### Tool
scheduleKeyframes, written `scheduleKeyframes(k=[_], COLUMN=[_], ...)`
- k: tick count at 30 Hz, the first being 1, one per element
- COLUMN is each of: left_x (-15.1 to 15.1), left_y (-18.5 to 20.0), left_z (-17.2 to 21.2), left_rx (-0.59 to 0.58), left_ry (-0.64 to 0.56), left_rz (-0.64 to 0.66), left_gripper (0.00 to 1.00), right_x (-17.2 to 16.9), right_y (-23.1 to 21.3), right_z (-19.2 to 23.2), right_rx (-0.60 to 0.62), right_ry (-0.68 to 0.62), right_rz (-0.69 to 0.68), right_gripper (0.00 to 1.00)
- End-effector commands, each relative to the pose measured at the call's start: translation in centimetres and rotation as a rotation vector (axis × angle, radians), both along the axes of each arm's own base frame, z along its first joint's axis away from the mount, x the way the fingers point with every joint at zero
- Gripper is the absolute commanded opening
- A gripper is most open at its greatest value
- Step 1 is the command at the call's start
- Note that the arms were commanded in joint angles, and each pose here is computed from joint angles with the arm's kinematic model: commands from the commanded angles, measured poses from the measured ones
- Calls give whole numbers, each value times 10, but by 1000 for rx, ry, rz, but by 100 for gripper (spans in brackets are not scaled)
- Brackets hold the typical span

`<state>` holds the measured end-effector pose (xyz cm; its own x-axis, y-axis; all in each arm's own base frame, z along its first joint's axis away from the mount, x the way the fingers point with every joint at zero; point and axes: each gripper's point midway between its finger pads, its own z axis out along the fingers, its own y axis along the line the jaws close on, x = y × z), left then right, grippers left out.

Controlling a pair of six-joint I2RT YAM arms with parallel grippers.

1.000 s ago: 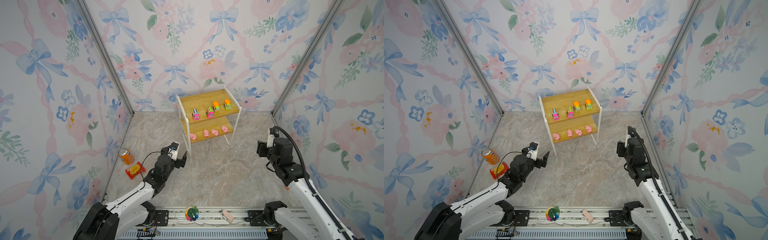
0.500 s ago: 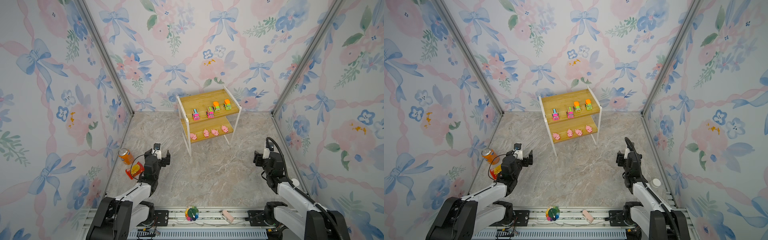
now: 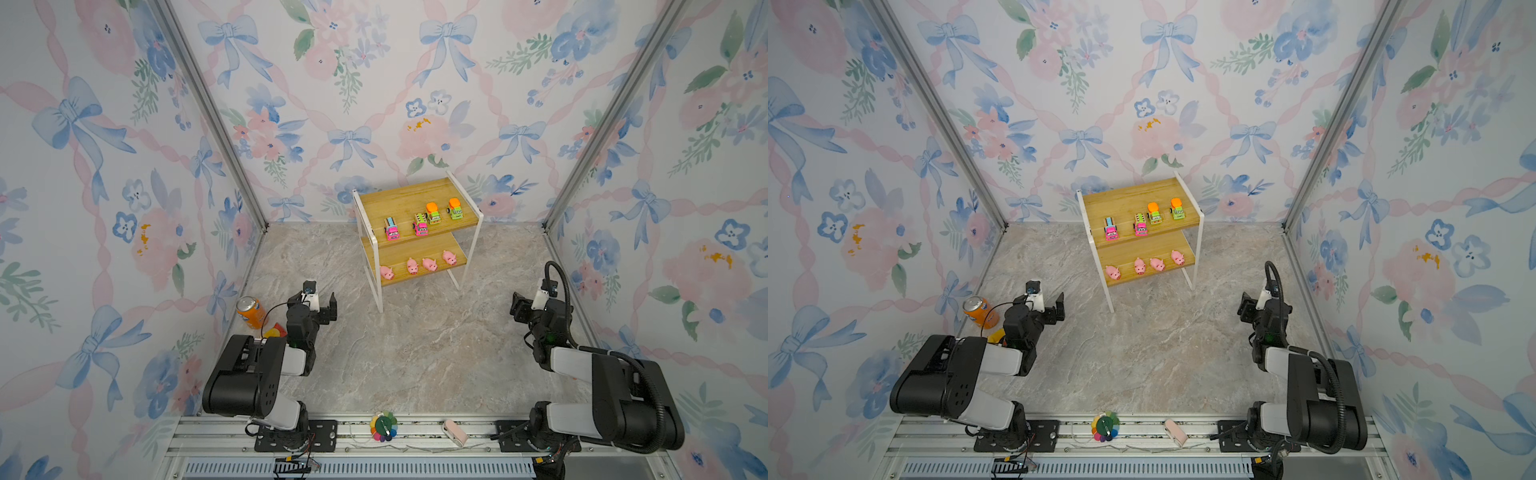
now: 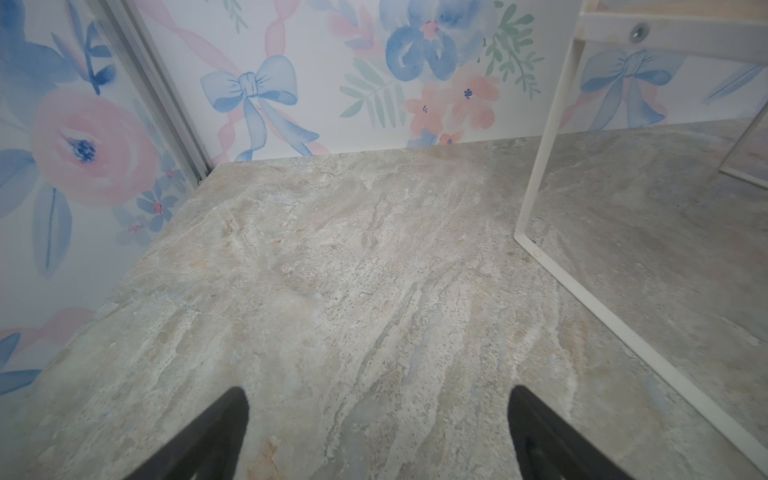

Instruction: Place and organize the plastic toys onto the shelf

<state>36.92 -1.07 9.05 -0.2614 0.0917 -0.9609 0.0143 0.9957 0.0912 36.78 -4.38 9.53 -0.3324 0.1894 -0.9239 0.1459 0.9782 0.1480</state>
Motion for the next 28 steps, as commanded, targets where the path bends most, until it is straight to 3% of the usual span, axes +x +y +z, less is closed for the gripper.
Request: scheduleKeyframes(k=[1, 3, 6, 7, 17, 28], left_x=[7, 8, 9, 9, 8, 8], left_y=[4, 6, 9, 10, 10, 10], left_z=[16, 16, 15, 15, 15, 17], left_rx=[-21, -32, -39, -40, -44, -44], left_ry=[-68, -66, -65, -65, -64, -69], left_rz=[5, 8, 24, 25, 27, 28], left_gripper=[98, 98, 98, 98, 98, 98], right_x=[19, 20, 29, 25, 30, 30], right_y=[10, 20, 74, 65, 61, 61], right_z=[24, 22, 7, 4, 3, 3], right_rx=[37, -2, -172, -190, -155, -156], right_ry=[-99, -77, -83, -73, -39, -39], right_rz=[74, 106, 265, 221, 215, 214], right_gripper=[69, 70, 72, 76, 97, 97])
